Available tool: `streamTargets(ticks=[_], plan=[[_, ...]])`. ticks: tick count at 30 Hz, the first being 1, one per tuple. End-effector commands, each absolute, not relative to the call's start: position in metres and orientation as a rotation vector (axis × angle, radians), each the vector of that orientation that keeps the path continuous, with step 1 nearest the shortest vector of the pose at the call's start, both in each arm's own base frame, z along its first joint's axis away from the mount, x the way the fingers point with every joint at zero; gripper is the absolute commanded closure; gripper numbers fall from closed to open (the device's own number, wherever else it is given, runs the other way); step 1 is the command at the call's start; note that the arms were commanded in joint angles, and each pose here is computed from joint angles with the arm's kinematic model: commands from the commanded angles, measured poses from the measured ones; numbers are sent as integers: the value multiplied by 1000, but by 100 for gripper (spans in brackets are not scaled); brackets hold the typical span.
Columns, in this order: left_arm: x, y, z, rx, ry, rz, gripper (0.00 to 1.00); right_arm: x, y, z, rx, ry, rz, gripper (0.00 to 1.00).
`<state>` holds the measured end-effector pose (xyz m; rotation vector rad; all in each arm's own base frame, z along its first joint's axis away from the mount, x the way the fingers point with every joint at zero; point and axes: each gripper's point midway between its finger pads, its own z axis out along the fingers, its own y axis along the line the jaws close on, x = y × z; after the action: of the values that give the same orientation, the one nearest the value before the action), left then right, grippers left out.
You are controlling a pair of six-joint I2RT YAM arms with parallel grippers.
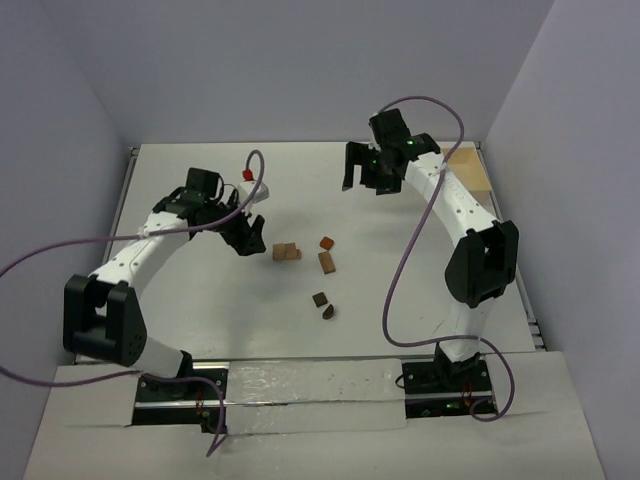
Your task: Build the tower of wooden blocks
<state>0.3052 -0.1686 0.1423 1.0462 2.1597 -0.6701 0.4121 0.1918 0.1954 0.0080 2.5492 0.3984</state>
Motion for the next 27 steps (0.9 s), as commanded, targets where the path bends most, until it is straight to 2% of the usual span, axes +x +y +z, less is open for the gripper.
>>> streamTargets(ticks=[1,10,17,27], plan=[[310,-196,134,1287,2112,-675,16,405,176,214,-66,2521,464,0],[327,-211,95,1506,2169,-633,8,391,152,200,-101,2590,472,0],[335,-217,75,1674,2098,-463,11,391,158,199,-98,2598,510,0],[352,-227,52,1761,2067,-448,13,392,159,195,-101,2611,524,0]])
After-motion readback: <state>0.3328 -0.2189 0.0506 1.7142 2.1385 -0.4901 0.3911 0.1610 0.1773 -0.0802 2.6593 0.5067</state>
